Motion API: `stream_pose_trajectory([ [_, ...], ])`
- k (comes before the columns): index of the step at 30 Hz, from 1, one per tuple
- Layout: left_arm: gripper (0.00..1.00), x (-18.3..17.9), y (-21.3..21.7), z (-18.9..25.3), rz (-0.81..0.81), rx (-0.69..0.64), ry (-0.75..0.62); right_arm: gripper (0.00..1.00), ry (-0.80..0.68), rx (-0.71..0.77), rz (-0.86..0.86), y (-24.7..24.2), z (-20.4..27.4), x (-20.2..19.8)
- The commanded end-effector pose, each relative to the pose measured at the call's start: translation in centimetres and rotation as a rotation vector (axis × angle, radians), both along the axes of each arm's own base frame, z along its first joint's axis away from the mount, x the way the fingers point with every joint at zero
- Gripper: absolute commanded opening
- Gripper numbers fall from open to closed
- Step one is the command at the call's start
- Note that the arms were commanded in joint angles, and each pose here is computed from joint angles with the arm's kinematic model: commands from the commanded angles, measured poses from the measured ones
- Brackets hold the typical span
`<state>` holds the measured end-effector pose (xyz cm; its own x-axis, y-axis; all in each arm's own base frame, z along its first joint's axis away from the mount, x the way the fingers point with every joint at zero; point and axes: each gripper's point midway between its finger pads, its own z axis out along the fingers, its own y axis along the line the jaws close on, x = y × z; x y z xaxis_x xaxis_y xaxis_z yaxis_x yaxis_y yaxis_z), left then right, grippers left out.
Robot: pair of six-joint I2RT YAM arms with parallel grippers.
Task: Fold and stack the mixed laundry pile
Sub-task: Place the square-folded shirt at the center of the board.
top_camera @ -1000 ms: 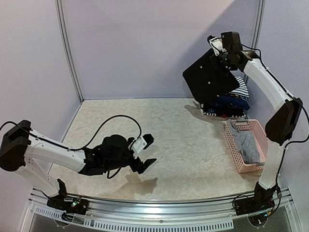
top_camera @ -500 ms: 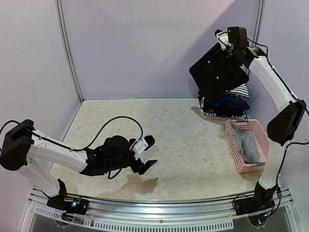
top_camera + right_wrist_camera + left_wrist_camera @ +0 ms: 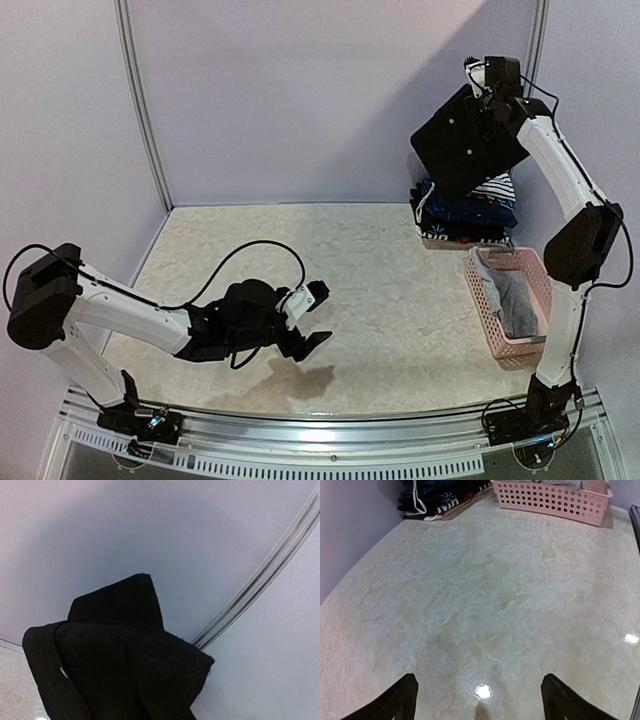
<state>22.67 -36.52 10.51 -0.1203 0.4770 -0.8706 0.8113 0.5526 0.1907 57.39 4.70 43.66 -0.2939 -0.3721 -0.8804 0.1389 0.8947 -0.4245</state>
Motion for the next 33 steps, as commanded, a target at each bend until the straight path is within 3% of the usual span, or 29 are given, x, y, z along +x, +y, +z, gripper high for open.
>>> stream_pose_trajectory([
  [1, 0.87, 0.6, -0.6, -0.3, 0.009, 0.005, 0.013, 0.00, -0.069, 0.052, -0.019, -1.2, 0.1, 2.4],
  [22, 0.87, 1.6, -3.6, -1.7, -0.014, 0.038, 0.052, 0.00, -0.103, 0.189, -0.206, -11.1, -8.6, 9.4],
  [24, 0.87, 1.8, -3.8, -1.9, -0.014, 0.041, 0.058, 0.00, -0.115, 0.201, -0.253, -13.8, -9.5, 9.7],
  [33, 0.87, 2.1, -4.5, -2.6, -0.015, 0.051, 0.075, 0.00, -0.147, 0.261, -0.354, -17.5, -13.3, 11.0],
])
